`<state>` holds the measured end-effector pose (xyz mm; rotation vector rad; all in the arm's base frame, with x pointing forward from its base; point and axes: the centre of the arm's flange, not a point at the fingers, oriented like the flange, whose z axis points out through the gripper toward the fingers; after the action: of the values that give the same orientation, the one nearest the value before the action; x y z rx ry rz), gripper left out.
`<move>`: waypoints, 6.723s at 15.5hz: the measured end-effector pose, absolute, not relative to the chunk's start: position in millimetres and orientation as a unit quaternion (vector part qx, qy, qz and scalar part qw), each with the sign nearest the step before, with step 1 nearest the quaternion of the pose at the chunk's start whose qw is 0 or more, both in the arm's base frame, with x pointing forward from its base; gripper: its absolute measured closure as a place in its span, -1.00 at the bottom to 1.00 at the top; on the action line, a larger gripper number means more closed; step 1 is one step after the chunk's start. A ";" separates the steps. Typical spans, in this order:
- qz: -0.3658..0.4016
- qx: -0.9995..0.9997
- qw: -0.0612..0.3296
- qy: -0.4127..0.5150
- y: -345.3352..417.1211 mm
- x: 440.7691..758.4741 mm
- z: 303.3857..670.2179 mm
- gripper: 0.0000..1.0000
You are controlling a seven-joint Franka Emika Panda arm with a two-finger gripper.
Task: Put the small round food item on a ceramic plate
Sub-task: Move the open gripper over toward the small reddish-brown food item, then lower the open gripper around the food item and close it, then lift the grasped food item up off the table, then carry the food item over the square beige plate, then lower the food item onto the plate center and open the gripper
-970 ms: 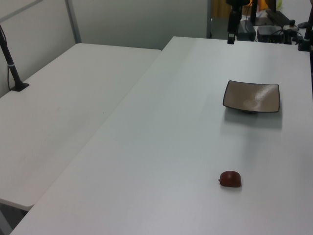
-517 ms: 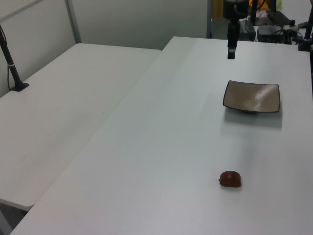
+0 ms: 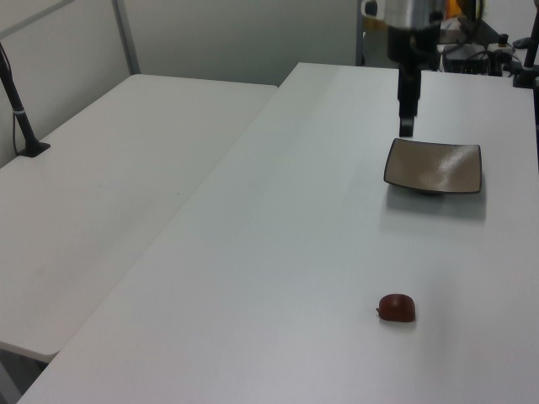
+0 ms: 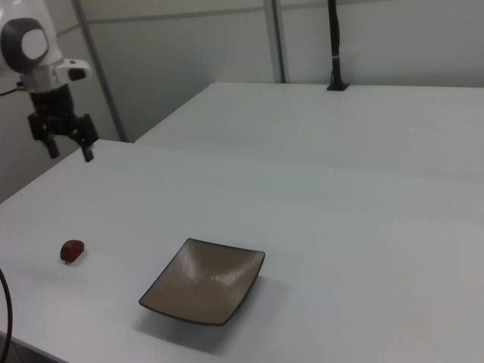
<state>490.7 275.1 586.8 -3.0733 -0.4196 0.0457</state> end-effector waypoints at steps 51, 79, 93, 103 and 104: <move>0.002 -0.992 -0.007 -0.129 406.3 445.1 311.8 0.32; -0.019 -0.995 0.024 -0.098 131.6 523.4 586.4 0.27; 0.016 -0.995 0.019 -0.093 16.3 547.3 474.2 0.23; 0.033 -0.993 -0.018 -0.108 -5.0 523.7 361.9 0.23; 0.032 -0.993 -0.020 -0.108 -7.1 522.4 354.0 0.23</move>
<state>522.4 -7.1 354.0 -3.1615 -0.3445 0.1009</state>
